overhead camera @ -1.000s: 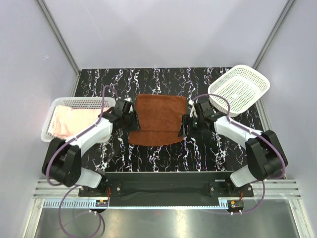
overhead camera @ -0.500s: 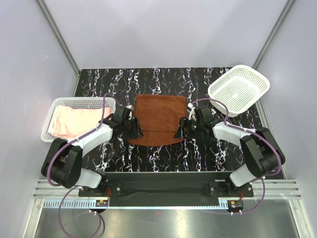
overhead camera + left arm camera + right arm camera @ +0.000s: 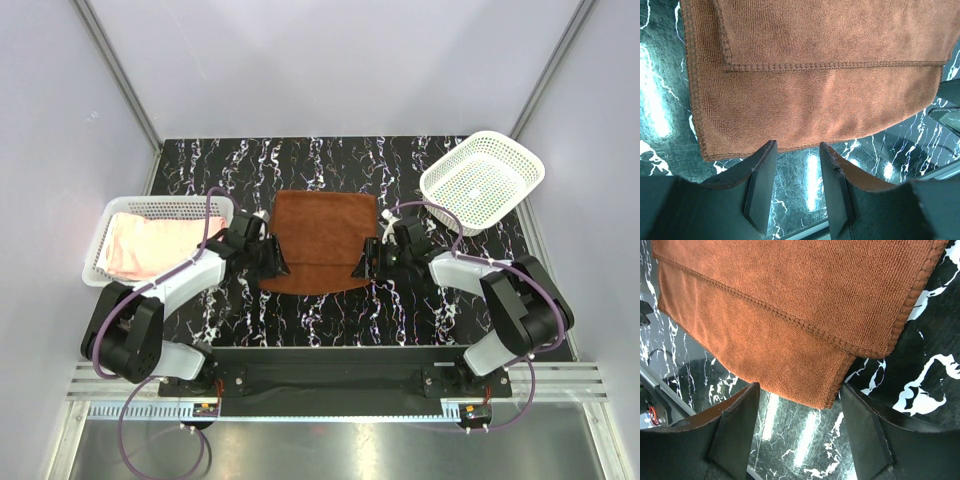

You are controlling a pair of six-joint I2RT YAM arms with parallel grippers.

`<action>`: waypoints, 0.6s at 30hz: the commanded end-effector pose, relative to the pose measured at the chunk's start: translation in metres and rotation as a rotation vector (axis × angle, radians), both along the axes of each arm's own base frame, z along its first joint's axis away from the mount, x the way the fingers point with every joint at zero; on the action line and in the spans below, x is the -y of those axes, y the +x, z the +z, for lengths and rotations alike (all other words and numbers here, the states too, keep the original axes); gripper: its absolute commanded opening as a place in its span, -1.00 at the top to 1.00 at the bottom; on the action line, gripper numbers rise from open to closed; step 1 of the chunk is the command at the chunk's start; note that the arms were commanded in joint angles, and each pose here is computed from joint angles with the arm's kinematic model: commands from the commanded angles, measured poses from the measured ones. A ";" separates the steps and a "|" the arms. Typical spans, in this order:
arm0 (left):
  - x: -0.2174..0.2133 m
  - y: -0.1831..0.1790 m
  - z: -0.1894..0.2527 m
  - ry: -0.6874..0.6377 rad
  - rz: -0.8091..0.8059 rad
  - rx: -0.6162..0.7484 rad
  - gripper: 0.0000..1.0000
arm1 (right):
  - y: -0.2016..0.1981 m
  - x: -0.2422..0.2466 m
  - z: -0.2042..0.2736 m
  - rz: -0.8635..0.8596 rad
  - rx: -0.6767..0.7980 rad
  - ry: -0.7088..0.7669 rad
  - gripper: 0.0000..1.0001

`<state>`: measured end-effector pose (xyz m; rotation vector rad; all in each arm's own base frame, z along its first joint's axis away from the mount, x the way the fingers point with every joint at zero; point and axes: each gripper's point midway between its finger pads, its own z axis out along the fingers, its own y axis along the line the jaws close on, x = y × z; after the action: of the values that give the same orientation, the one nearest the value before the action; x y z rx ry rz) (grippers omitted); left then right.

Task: Fold and stack the towels
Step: Fold the towel

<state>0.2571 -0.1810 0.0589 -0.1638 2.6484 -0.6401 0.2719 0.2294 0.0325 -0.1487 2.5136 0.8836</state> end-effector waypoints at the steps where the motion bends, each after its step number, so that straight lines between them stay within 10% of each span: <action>1: 0.007 0.018 0.028 -0.037 -0.002 0.079 0.11 | 0.002 0.007 -0.006 -0.040 0.016 -0.022 -0.47; 18: 0.005 0.028 0.039 -0.018 -0.002 0.097 0.11 | -0.043 -0.036 0.117 0.214 0.045 0.355 -0.54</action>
<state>0.2709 -0.1839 0.0800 -0.1532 2.6144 -0.6431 0.2323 0.2611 0.1137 -0.2784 2.3622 1.3176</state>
